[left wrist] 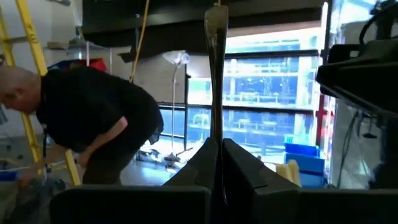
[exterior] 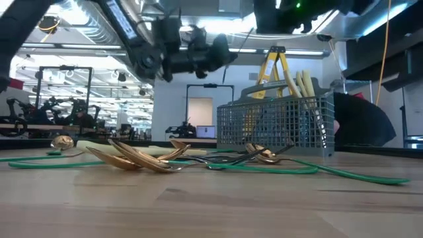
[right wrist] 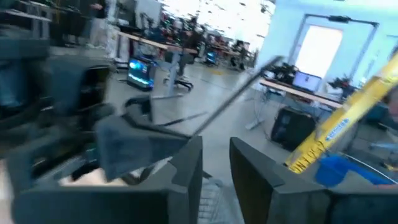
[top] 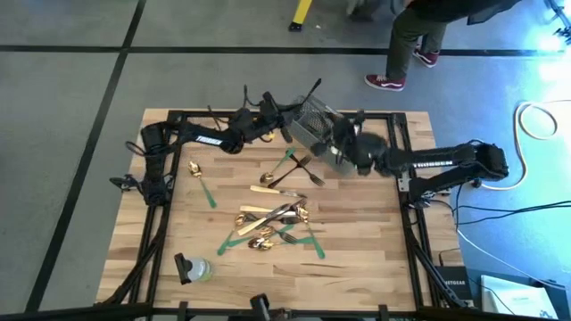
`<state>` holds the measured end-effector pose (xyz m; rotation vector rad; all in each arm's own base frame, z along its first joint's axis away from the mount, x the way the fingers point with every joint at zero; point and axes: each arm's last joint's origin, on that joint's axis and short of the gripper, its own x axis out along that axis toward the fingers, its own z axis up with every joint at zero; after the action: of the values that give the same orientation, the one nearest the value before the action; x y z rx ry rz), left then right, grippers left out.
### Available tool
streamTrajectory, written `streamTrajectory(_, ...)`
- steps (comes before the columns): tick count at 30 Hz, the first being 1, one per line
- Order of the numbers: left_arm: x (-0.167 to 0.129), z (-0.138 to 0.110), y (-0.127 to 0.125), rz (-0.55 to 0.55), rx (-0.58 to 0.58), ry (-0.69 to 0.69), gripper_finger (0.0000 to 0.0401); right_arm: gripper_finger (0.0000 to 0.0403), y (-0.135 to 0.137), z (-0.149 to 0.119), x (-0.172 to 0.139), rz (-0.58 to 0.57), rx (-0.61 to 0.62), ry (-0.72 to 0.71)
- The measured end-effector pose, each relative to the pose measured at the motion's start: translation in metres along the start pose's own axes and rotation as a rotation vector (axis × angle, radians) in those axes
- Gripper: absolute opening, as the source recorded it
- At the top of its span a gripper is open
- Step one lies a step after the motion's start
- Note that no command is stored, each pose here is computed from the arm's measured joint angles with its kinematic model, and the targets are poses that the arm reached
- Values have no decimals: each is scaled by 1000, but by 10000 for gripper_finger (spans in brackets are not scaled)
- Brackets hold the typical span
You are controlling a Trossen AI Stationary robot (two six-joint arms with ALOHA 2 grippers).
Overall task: Sort silverware
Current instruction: Put the black fork into the gray organizer
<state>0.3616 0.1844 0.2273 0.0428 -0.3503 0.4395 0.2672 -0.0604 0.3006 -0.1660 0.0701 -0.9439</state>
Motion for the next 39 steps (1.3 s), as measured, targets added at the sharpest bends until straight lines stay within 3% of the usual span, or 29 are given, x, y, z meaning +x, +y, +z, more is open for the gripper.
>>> streamTrajectory(4,6,-6,12,-19,-35,-72,0,7,-25,-7,24,8,119,43)
streamTrajectory(8,11,-10,21,-9,-32,-105,1,3,-44,-10,38,-3,200,36)
streamTrajectory(18,32,-21,34,16,-67,-117,1,0,-71,-8,53,8,238,-23)
streamTrajectory(21,33,-26,37,46,-67,-96,1,0,-76,-6,56,50,276,-46)
streamTrajectory(26,33,-33,42,66,-39,-20,1,0,-81,-14,66,22,303,-29)
streamTrajectory(39,32,-36,47,94,-29,13,1,0,-83,-36,131,66,360,60)
